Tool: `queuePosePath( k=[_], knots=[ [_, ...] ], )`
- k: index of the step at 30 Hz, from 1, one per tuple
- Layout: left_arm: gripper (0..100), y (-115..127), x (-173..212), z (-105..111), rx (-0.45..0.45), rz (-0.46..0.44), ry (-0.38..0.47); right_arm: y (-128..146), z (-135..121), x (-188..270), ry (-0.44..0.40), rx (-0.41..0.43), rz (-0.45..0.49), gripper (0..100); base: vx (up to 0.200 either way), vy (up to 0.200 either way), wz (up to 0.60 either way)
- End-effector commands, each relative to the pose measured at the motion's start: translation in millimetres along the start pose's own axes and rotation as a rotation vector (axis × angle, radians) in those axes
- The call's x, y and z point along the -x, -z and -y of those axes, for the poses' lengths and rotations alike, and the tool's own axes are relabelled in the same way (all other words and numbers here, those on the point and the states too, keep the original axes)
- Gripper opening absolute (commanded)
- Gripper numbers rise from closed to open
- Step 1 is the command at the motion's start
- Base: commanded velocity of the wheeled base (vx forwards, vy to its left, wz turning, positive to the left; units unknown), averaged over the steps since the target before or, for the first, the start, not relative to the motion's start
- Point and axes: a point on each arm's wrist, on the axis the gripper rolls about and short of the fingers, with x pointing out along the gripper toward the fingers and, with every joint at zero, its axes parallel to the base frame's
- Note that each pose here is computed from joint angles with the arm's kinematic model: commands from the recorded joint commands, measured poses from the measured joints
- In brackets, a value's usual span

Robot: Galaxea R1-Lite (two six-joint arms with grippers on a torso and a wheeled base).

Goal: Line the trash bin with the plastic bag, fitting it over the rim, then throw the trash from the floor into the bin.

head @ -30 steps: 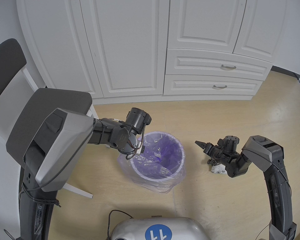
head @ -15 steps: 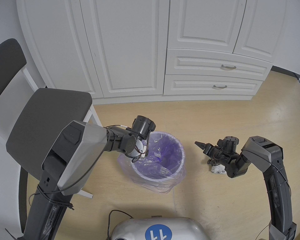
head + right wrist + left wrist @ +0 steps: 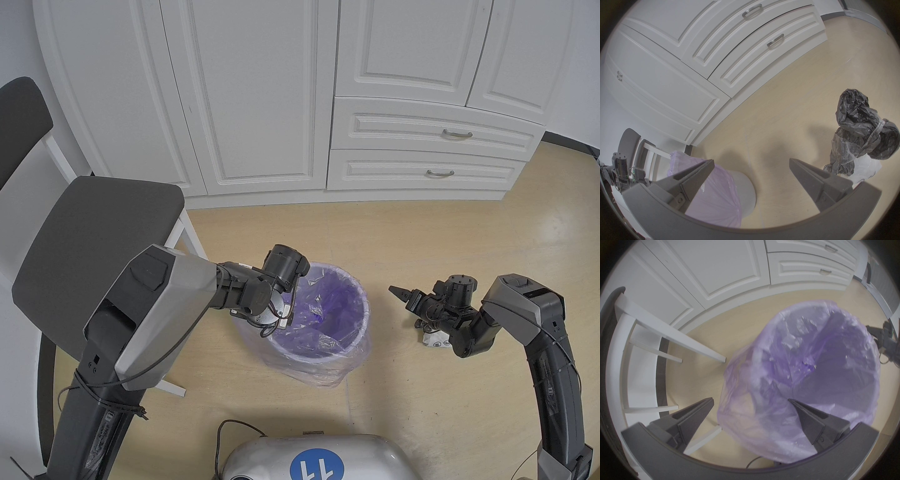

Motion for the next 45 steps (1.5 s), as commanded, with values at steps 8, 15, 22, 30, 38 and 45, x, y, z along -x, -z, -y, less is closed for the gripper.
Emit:
queuePosePath(
  k=[8,15,22,30,38,45],
  knots=[
    [100,16.3,60.4,-27.7,-0.025,-0.064,0.054,2.2,0.9,0.8,0.001,0.0,-0.002,100,0.0,0.0,0.0],
    [100,21.4,89.7,-40.8,0.007,-0.031,0.147,2.5,1.0,1.0,-0.003,0.003,0.004,100,0.0,0.0,0.0],
    [100,41.6,105.7,-55.9,0.007,-0.017,0.179,2.5,1.0,1.0,-0.003,0.003,0.004,100,0.0,0.0,0.0],
    [100,60.4,92.0,-60.2,-0.011,-0.1,0.205,2.8,1.2,1.2,-0.001,0.007,0.003,100,0.0,0.0,0.0],
    [100,69.0,34.0,-60.5,-0.002,-0.108,0.17,2.8,1.2,1.2,-0.001,0.007,0.003,100,0.0,0.0,0.0],
    [100,62.4,-7.2,-66.2,0.019,-0.084,0.143,3.1,1.4,1.0,-0.003,0.008,0.003,100,0.0,0.0,0.0]
  ],
)
